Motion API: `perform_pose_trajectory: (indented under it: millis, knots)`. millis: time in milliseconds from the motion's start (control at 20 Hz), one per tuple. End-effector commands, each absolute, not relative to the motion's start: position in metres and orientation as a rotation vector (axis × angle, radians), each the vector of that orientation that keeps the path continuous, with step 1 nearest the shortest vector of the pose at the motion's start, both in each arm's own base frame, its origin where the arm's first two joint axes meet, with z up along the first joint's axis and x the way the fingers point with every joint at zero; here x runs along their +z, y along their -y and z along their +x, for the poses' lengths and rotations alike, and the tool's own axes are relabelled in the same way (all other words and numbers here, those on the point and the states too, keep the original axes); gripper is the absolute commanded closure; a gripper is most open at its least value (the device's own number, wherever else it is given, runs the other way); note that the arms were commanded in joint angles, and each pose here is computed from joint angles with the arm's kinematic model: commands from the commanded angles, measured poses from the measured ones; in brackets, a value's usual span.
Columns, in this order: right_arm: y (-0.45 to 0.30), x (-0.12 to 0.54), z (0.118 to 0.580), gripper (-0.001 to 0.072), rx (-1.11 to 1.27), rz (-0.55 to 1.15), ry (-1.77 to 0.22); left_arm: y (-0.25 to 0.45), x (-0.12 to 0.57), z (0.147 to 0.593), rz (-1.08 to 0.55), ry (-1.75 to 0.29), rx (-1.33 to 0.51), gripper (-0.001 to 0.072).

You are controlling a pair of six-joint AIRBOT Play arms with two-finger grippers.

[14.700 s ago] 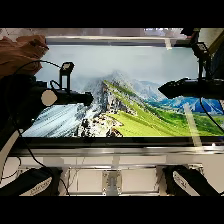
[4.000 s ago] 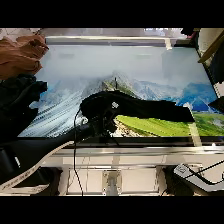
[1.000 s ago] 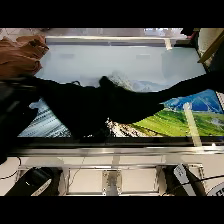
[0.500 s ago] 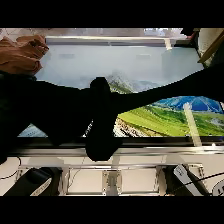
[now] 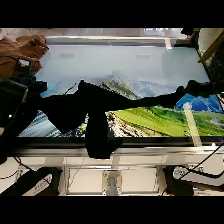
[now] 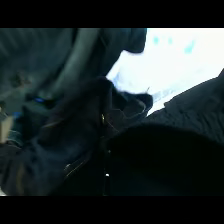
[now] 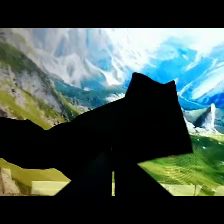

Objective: Fold the clothes and pants, and hang the long-sleeved shirts on hangers.

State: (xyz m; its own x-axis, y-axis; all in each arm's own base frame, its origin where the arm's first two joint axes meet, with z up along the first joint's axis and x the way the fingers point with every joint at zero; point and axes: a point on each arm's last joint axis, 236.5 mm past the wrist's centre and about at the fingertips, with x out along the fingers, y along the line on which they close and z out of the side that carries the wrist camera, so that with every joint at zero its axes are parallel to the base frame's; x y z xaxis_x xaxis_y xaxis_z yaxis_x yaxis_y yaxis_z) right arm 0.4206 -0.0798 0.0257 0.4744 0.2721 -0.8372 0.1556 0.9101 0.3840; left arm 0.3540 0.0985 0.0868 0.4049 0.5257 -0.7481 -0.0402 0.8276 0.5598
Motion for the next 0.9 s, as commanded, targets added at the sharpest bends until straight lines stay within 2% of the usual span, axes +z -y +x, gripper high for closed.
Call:
perform_pose_trajectory:
  millis: [0,50,100,150,200,350,400,450,600,700,850]
  knots:
    - [0.086,-0.035,0.436,0.0703,-0.008,0.479,-1.131,-0.107,0.038,0.377,0.499,-1.135,0.334,0.0684]
    - [0.086,-0.041,0.437,0.0701,-0.008,0.487,-1.141,-0.105,0.032,0.382,0.504,-1.134,0.321,0.0684]
    - [0.085,-0.042,0.437,0.0557,-0.006,0.488,-1.144,-0.105,0.025,0.384,0.508,-1.149,0.315,0.0684]
    - [0.082,-0.038,0.436,0.0287,0.012,0.489,-1.143,-0.104,0.019,0.384,0.511,-1.163,0.311,0.0684]
    - [0.074,-0.027,0.434,0.0238,0.068,0.469,-1.146,-0.104,0.017,0.384,0.514,-1.169,0.31,0.0684]
    - [0.038,0.04,0.43,0.0239,0.253,0.439,-1.064,-0.107,0.017,0.383,0.512,-1.171,0.318,0.0669]
    - [0.024,0.064,0.425,0.0238,0.301,0.438,-1.027,-0.107,0.018,0.382,0.498,-1.17,0.327,0.0386]
    - [0.01,0.079,0.413,0.0239,0.348,0.415,-1.032,-0.105,0.02,0.38,0.47,-1.166,0.341,0.0008]
    - [-0.03,0.078,0.377,0.0247,0.462,0.351,-1.123,-0.107,0.054,0.366,0.361,-1.091,0.419,0.0011]
    - [-0.056,0.05,0.354,0.0266,0.513,0.353,-1.214,-0.104,0.089,0.352,0.222,-0.983,0.461,0.0012]
    - [-0.089,-0.004,0.309,0.0265,0.58,0.379,-1.374,-0.061,0.079,0.307,-0.063,-0.988,0.347,0.0013]
